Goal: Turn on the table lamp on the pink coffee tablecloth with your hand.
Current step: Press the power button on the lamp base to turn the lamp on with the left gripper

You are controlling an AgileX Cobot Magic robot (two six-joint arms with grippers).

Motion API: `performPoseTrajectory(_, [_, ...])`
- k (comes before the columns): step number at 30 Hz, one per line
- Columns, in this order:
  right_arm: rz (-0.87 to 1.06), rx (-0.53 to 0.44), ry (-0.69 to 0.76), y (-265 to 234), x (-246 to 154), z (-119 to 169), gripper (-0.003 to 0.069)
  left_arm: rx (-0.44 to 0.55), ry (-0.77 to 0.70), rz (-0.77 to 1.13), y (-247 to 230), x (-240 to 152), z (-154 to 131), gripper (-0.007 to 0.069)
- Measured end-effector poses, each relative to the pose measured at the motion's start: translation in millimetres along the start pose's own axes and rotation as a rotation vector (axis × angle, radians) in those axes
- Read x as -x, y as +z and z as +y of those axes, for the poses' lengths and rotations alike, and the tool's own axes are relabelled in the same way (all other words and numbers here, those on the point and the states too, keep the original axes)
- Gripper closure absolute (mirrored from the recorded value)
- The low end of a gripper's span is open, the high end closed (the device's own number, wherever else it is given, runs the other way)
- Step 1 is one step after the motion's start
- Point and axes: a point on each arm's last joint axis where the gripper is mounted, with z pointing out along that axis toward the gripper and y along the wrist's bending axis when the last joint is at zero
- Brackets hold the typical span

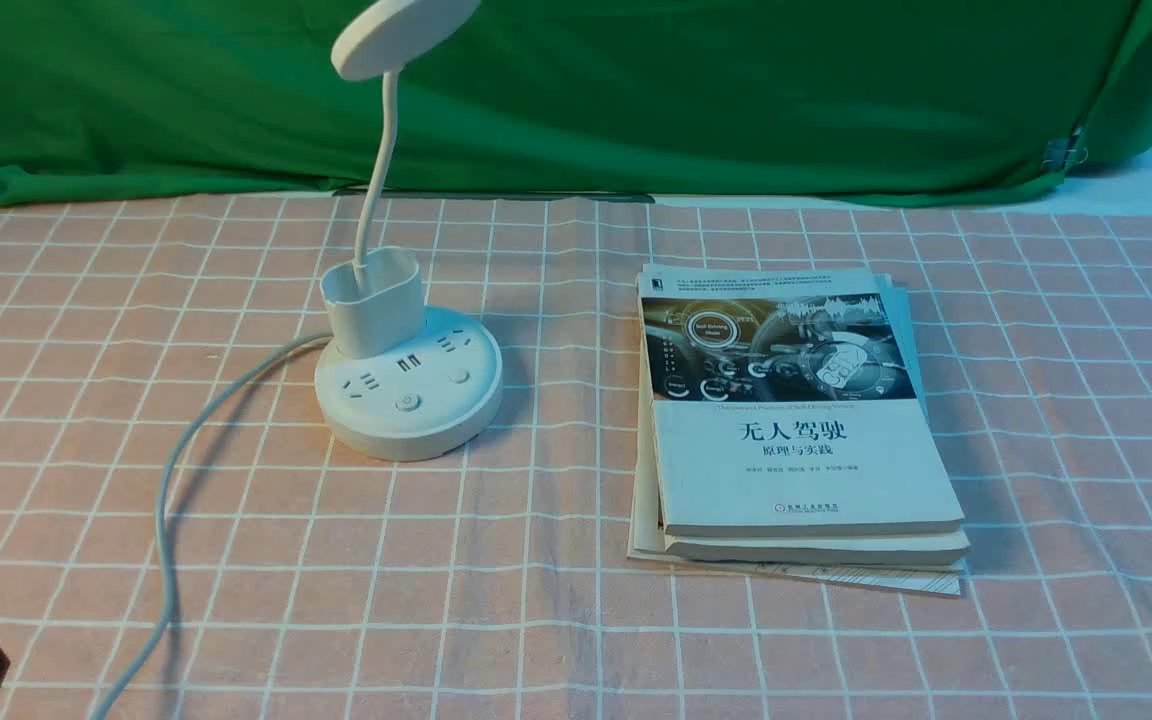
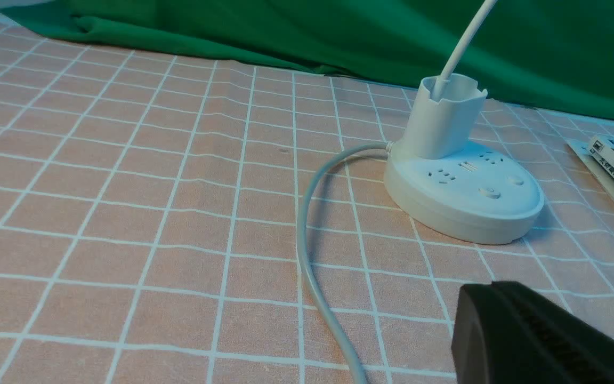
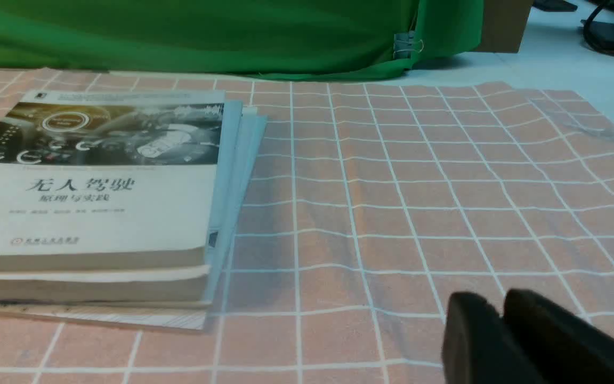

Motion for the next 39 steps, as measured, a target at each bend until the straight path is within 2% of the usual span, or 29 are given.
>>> performPoseTrajectory(23, [0.000,0.000,0.000,0.0,0.0,0.0,0.0476,0.000,0.000,0.000,0.0,0.0,0.0,0.0623])
performPoseTrajectory(26, [0.001,0.000,0.000,0.0,-0.1,0.0,0.0474,0.004,0.036,0.000,0.0,0.0,0.4,0.0623])
performPoseTrajectory(30, [0.000,0.000,0.000,0.0,0.0,0.0,0.0461,0.027,0.161,-0.001,0.0,0.3,2.4,0.0623])
performPoseTrajectory(39, [0.000,0.000,0.000,0.0,0.0,0.0,0.0452,0.033,0.202,0.000,-0.1,0.4,3.0,0.0623])
